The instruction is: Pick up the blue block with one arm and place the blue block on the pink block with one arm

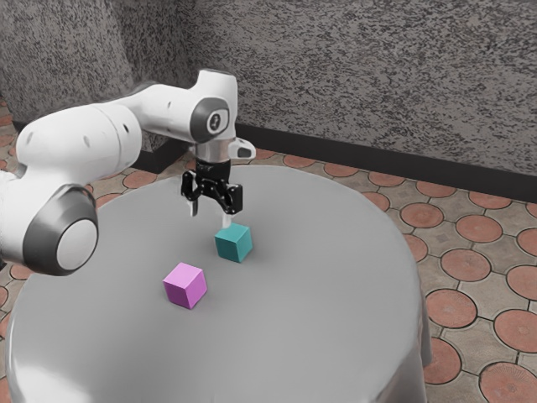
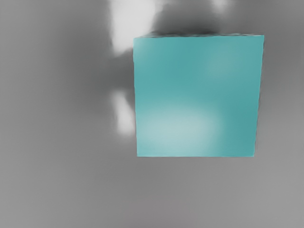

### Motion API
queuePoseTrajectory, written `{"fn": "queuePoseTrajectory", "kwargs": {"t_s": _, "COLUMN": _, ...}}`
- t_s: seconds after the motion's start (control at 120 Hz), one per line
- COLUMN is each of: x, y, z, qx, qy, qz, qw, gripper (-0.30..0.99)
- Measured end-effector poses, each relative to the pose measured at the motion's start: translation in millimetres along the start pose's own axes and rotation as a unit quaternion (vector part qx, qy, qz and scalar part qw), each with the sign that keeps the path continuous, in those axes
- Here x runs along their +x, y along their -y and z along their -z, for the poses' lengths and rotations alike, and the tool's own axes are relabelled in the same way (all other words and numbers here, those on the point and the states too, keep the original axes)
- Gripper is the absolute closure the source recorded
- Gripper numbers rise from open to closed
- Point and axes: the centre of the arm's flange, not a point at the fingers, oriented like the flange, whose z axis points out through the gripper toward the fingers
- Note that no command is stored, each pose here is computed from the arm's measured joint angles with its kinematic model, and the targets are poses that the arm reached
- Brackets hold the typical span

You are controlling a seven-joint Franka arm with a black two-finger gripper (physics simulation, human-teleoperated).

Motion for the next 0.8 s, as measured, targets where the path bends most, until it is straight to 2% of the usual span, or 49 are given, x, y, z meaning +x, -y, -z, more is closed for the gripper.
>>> {"fn": "queuePoseTrajectory", "kwargs": {"t_s": 0.108, "x": 9.4, "y": -9.3, "z": -2.2, "qx": -0.003, "qy": -0.004, "qz": -0.007, "qw": 1.000, "gripper": 0.00}}
{"fn": "queuePoseTrajectory", "kwargs": {"t_s": 0.508, "x": 20.8, "y": -10.9, "z": -40.7, "qx": -0.010, "qy": 0.023, "qz": -0.015, "qw": 1.000, "gripper": 0.00}}
{"fn": "queuePoseTrajectory", "kwargs": {"t_s": 0.683, "x": 23.3, "y": -15.1, "z": -22.4, "qx": -0.014, "qy": 0.006, "qz": -0.021, "qw": 1.000, "gripper": 0.00}}
{"fn": "queuePoseTrajectory", "kwargs": {"t_s": 0.8, "x": 27.1, "y": -17.2, "z": -32.5, "qx": -0.017, "qy": 0.013, "qz": -0.024, "qw": 0.999, "gripper": 0.00}}
